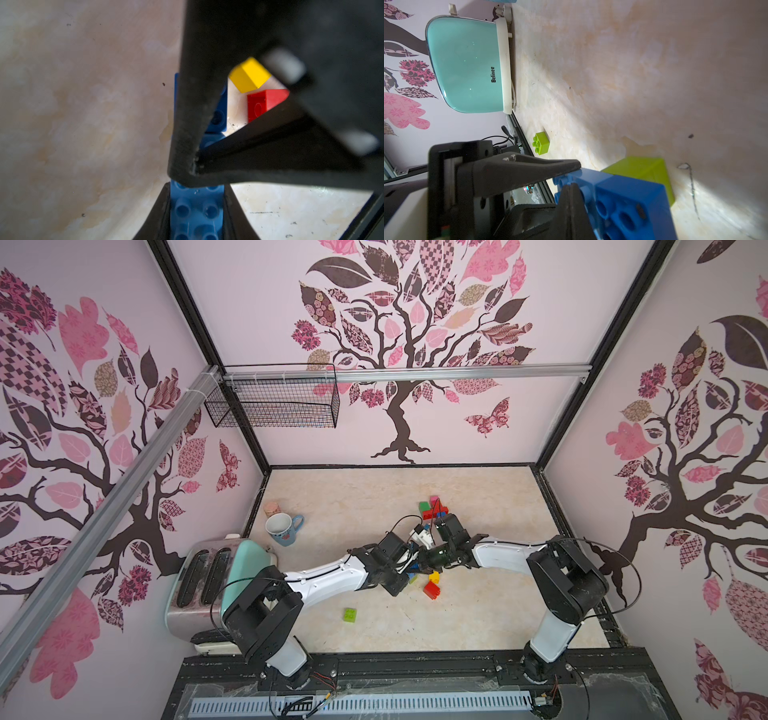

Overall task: Assemble the number 4 with lego
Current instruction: Assemble the lego brick with the lego brick.

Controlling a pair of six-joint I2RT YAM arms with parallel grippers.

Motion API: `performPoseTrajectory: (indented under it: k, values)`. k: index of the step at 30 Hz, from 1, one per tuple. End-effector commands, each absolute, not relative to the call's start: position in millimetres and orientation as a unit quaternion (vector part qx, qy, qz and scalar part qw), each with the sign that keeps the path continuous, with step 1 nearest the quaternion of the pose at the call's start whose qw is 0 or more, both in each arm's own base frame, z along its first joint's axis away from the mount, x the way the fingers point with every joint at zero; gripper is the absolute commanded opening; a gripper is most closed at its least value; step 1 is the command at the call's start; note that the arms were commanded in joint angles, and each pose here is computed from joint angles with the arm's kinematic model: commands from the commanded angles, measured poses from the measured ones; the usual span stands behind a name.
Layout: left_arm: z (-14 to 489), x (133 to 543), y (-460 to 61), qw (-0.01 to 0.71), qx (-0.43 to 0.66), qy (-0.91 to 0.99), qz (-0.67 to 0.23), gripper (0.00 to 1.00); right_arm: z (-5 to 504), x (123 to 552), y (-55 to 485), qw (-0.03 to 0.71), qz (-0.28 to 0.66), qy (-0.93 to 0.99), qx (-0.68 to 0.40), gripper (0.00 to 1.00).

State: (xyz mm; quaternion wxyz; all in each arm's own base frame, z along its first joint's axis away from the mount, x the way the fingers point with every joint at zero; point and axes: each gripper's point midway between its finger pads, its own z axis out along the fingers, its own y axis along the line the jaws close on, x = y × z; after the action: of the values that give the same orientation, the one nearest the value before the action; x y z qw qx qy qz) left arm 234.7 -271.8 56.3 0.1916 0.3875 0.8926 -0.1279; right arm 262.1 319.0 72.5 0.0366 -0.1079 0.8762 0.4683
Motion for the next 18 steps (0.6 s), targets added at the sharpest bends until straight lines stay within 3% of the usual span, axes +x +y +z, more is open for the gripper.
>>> performPoseTrajectory:
  k: [1, 14, 18]
  values:
    - [60, 236, -259, 0.191, 0.387, 0.898, -0.090, 0.39, -6, 245, 268, -0.013, 0.324, 0.946, -0.025, 0.00]
    - [51, 235, -267, 0.189, 0.405, 0.892, -0.070, 0.39, -7, 242, 268, -0.016, 0.330, 0.943, -0.022, 0.00]
    - [51, 240, -262, 0.197, 0.391, 0.897, -0.054, 0.47, -8, 242, 268, -0.016, 0.331, 0.943, -0.022, 0.00]
